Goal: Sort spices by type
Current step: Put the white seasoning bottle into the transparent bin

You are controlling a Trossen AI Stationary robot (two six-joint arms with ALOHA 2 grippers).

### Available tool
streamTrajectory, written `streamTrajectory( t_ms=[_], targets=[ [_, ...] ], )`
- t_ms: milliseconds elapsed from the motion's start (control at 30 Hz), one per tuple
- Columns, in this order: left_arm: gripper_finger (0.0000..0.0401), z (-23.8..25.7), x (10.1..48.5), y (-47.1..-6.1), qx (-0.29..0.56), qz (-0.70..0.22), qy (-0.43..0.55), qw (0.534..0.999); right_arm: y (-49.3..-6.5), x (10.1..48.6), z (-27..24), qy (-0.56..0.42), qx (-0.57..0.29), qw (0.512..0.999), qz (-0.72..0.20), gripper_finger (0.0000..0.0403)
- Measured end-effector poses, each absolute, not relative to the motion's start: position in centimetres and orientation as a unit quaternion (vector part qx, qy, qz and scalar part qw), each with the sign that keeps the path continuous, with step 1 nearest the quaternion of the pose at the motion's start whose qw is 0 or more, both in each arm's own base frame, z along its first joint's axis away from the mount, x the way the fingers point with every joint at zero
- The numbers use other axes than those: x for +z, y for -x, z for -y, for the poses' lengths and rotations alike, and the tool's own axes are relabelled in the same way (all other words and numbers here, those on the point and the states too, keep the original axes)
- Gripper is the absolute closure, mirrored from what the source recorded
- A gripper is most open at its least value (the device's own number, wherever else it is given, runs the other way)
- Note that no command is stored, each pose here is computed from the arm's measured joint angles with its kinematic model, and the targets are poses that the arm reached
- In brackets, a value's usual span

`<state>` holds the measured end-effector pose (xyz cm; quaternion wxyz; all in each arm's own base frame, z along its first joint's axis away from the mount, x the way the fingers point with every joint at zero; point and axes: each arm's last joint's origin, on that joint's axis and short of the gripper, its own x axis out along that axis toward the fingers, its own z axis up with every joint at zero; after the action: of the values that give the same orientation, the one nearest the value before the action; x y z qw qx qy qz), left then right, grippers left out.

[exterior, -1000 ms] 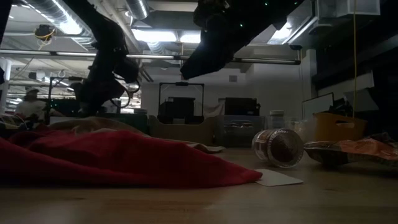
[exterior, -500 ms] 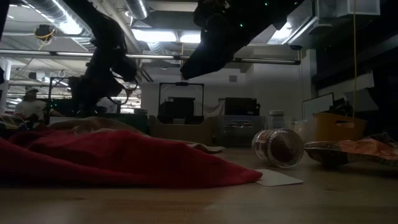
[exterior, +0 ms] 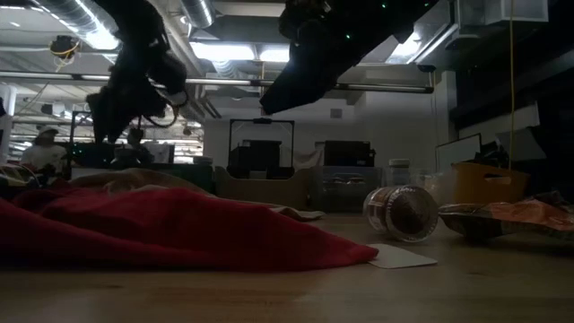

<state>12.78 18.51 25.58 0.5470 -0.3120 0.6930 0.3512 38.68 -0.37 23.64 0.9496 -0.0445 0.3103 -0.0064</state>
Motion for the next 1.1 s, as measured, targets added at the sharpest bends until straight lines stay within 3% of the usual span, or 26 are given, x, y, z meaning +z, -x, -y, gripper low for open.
streamTrajectory(
  t_ms=[267,567,900,1100],
  targets=[
    [0.0162,-14.8,28.3,-12.1,0.385,-0.625,0.417,0.536,-38.5,23.4,0.4,0.044,-0.006,0.944,-0.327,0.0127],
    [0.0162,-9.6,30.8,-12.6,0.400,-0.551,0.450,0.578,-38.0,22.8,0.2,0.037,0.015,0.932,-0.360,0.0127],
    [0.0162,-4.4,29.9,-13.0,0.400,-0.542,0.465,0.575,-37.9,22.7,0.2,0.026,0.012,0.930,-0.368,0.0127],
    [0.0162,-2.4,29.2,-14.6,0.364,-0.535,0.456,0.611,-37.7,22.6,0.5,0.044,-0.037,0.924,-0.378,0.0127]
  ],
)
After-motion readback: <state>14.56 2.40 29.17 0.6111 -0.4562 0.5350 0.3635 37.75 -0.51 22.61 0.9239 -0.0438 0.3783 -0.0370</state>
